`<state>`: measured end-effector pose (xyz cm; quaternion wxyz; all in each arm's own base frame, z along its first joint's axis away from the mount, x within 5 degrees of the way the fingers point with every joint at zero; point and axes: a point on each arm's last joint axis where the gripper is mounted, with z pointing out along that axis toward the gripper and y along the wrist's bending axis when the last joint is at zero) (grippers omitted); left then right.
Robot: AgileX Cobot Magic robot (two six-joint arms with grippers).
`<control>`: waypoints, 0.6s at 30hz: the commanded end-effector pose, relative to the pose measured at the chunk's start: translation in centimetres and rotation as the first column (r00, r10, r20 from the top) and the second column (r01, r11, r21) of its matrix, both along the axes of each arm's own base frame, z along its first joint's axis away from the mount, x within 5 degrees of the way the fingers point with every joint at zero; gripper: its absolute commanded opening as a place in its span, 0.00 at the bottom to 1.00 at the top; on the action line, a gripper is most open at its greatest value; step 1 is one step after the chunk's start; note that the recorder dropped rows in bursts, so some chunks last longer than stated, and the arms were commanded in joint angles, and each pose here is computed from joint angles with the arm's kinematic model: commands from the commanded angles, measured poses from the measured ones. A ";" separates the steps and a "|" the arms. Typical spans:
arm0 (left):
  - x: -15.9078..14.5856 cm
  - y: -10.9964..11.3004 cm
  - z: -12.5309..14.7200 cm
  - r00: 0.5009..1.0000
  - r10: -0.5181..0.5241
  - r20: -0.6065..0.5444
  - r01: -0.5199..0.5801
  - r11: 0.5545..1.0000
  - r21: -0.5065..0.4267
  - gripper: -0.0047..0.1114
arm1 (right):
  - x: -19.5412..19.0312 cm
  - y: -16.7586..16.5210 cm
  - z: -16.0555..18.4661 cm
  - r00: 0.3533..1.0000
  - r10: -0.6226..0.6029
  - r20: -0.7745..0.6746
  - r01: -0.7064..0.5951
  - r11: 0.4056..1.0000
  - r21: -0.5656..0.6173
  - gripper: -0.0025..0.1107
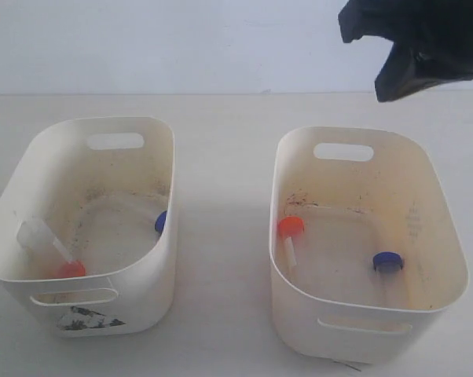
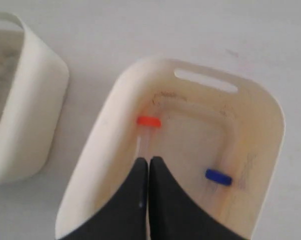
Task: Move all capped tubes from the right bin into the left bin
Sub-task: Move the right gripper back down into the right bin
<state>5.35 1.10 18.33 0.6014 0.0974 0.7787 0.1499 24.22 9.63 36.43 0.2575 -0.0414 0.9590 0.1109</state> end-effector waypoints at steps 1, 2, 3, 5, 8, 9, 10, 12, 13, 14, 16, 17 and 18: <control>0.0 0.0 0.1 1.000 0.002 0.006 -0.001 1.000 -0.010 0.08 | 1.6 0.3 -1.2 0.979 -0.086 -0.186 0.077 0.996 -0.054 0.02; 0.0 0.0 0.1 1.000 0.002 0.006 -0.001 1.000 -0.010 0.08 | 2.0 0.5 -1.8 0.972 -0.104 -0.209 0.095 0.994 -0.051 0.02; 0.0 0.0 0.1 1.000 0.002 0.006 -0.001 1.000 -0.010 0.08 | 2.4 0.8 -2.4 0.966 -0.113 -0.232 0.104 0.993 -0.055 0.02; 0.0 0.0 0.1 1.000 0.002 0.006 -0.001 1.000 -0.010 0.08 | 3.1 1.1 -3.5 0.952 -0.138 -0.272 0.127 0.990 -0.060 0.02; 0.0 0.0 0.1 1.000 0.002 0.006 -0.001 1.000 -0.010 0.08 | 4.0 1.6 -5.1 0.930 -0.157 -0.331 0.145 0.988 -0.060 0.02; 0.0 0.0 0.1 1.000 0.002 0.006 -0.001 1.000 -0.010 0.08 | 4.3 1.8 -5.7 0.923 -0.157 -0.351 0.145 0.988 -0.061 0.02; 0.0 0.0 0.1 1.000 0.002 0.006 -0.001 1.000 -0.010 0.08 | 4.6 2.0 -6.2 0.917 -0.159 -0.366 0.145 0.987 -0.066 0.02; 0.0 0.0 0.1 1.000 0.002 0.006 -0.001 1.000 -0.010 0.08 | 5.1 2.3 -7.2 0.903 -0.159 -0.399 0.142 0.987 -0.071 0.02; 0.0 0.0 0.1 1.000 0.002 0.006 -0.001 1.000 -0.010 0.08 | 5.2 2.6 -7.7 0.898 -0.155 -0.411 0.136 0.988 -0.076 0.02; 0.0 0.0 0.1 1.000 0.002 0.006 -0.001 1.000 -0.010 0.08 | 5.4 2.8 -8.2 0.896 -0.153 -0.417 0.125 0.988 -0.094 0.02; 0.0 0.0 0.1 1.000 0.002 0.006 -0.001 1.000 -0.010 0.08 | 5.7 3.3 -9.1 0.895 -0.149 -0.420 0.097 0.985 -0.143 0.02; 0.0 0.0 0.1 1.000 0.002 0.006 -0.001 1.000 -0.010 0.08 | 5.7 3.6 -9.5 0.894 -0.153 -0.421 0.093 0.983 -0.161 0.02; 0.0 0.0 0.1 1.000 0.002 0.006 -0.001 1.000 -0.010 0.08 | 5.8 3.9 -9.8 0.895 -0.155 -0.418 0.087 0.980 -0.177 0.02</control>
